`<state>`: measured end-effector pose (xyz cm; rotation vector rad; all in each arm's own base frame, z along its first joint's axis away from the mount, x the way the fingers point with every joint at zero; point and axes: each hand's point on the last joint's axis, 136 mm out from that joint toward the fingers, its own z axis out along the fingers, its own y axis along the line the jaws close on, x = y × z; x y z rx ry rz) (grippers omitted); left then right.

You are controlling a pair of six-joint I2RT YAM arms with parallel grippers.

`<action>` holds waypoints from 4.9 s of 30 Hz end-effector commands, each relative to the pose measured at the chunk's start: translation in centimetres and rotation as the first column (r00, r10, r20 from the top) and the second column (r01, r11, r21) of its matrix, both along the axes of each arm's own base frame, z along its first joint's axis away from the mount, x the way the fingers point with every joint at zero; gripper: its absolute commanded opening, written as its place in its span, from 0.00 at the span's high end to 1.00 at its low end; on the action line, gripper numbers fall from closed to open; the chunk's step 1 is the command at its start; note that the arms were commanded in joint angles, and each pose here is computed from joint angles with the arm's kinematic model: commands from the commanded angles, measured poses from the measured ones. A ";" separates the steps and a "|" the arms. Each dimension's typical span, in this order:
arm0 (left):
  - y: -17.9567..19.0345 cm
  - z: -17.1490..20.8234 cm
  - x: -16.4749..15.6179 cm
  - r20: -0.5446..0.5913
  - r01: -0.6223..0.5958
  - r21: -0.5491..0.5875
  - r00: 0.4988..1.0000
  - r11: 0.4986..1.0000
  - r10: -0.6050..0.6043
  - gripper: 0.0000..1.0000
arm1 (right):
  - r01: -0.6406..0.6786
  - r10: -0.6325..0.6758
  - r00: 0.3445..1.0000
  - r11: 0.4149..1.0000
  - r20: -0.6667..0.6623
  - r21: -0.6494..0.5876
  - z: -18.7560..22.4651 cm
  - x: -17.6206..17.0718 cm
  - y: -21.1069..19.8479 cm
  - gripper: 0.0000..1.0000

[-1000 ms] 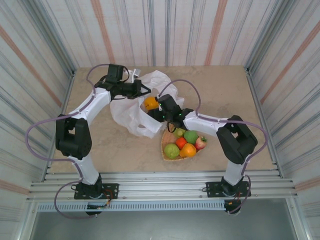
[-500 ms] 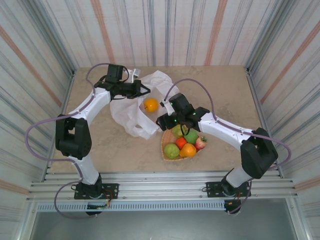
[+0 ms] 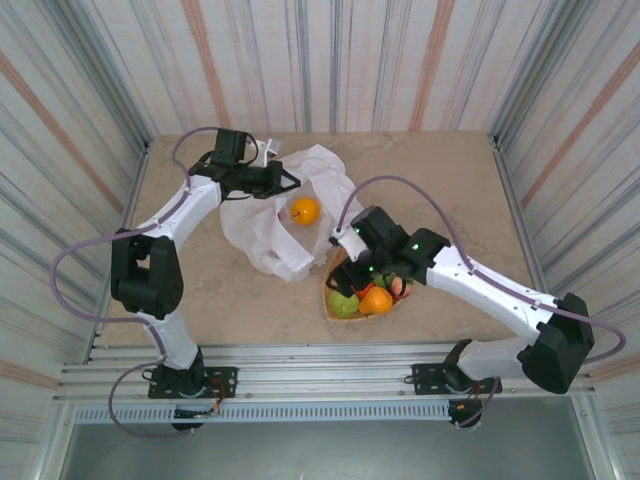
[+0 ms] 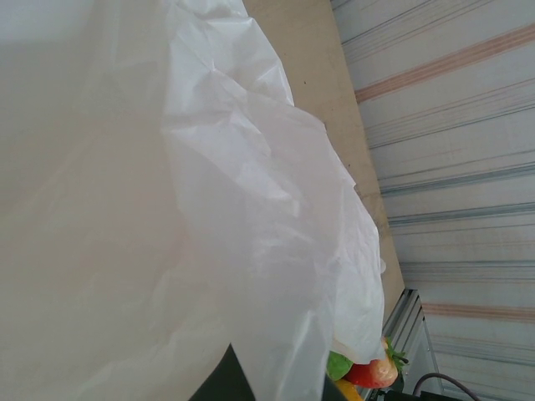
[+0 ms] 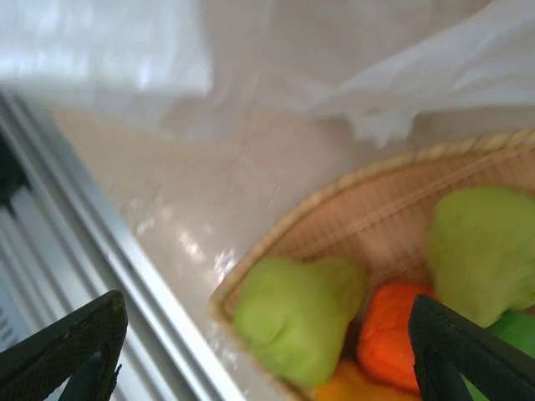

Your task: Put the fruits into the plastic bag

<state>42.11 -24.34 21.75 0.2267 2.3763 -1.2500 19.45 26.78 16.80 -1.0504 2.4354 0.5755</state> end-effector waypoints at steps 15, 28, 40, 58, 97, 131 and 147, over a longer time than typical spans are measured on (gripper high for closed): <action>0.4 0.1 0.4 0.003 -0.009 0.004 1.000 1.000 0.009 1.00 | -0.172 0.160 0.985 0.921 -0.064 -0.350 -7.7 -1.9 0.0 0.05; 0.3 0.0 0.4 -0.008 -0.008 -0.002 1.000 1.000 0.008 1.00 | -0.217 0.201 0.976 0.894 -0.082 -0.392 -9.6 -1.4 0.5 0.14; 0.3 0.0 0.5 -0.013 -0.009 -0.007 1.000 1.000 0.008 1.00 | -0.220 0.212 0.975 0.910 -0.062 -0.351 -9.1 -1.2 1.4 0.32; 0.2 0.3 0.4 -0.009 -0.003 -0.016 1.000 1.000 0.003 1.00 | -0.037 0.010 0.986 0.987 0.169 0.157 3.1 2.9 2.9 0.43; -0.8 0.7 -0.2 -0.017 0.013 -0.036 1.000 0.999 -0.014 1.00 | 0.461 -0.556 0.823 0.773 0.116 0.435 -5.3 19.3 12.5 0.39; -0.3 1.3 0.0 -0.005 0.001 -0.041 1.000 0.999 -0.001 0.99 | 0.390 -0.491 0.856 0.818 0.160 0.424 -4.4 18.9 11.1 0.16; 0.4 1.0 0.3 -0.002 -0.007 -0.034 1.000 0.999 0.007 1.00 | 0.226 -0.286 0.895 0.952 0.341 0.207 -1.5 12.7 5.1 0.16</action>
